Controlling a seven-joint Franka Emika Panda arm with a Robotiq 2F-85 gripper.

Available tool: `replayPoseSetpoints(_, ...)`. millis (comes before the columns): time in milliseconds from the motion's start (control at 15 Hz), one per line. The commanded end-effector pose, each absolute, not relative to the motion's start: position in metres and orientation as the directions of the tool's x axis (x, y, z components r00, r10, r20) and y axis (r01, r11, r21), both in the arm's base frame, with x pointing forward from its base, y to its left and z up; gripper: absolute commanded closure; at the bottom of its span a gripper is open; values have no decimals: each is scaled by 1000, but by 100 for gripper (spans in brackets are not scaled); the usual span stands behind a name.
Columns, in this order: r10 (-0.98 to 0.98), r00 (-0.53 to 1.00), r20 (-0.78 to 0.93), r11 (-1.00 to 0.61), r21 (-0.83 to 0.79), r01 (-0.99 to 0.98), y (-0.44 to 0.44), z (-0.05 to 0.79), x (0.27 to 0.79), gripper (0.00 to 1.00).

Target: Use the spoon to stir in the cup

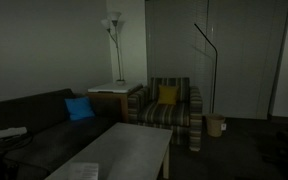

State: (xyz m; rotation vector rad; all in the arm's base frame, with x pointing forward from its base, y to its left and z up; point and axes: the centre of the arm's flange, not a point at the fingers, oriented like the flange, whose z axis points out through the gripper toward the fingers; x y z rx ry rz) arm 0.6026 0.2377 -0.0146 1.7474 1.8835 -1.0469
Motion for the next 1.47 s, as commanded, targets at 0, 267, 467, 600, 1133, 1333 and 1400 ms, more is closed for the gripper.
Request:
replayPoseSetpoints(0, 699, -182, -691, -93, -340, 936, 248, -35, 625, 96)
replayPoseSetpoints(267, 714, -191, -673, -113, -381, 918, 246, -48, 624, 96)
replayPoseSetpoints(467, 722, -189, -665, -130, -399, 908, 243, -55, 621, 96)
replayPoseSetpoints(600, 725, -185, -664, -144, -408, 902, 242, -56, 618, 96)
replayPoseSetpoints(1133, 697, -194, -691, -212, -457, 864, 234, -51, 613, 96)
replayPoseSetpoints(1333, 682, -182, -708, -210, -428, 879, 231, -59, 619, 96)
replayPoseSetpoints(1400, 680, -173, -712, -207, -414, 886, 229, -61, 622, 96)
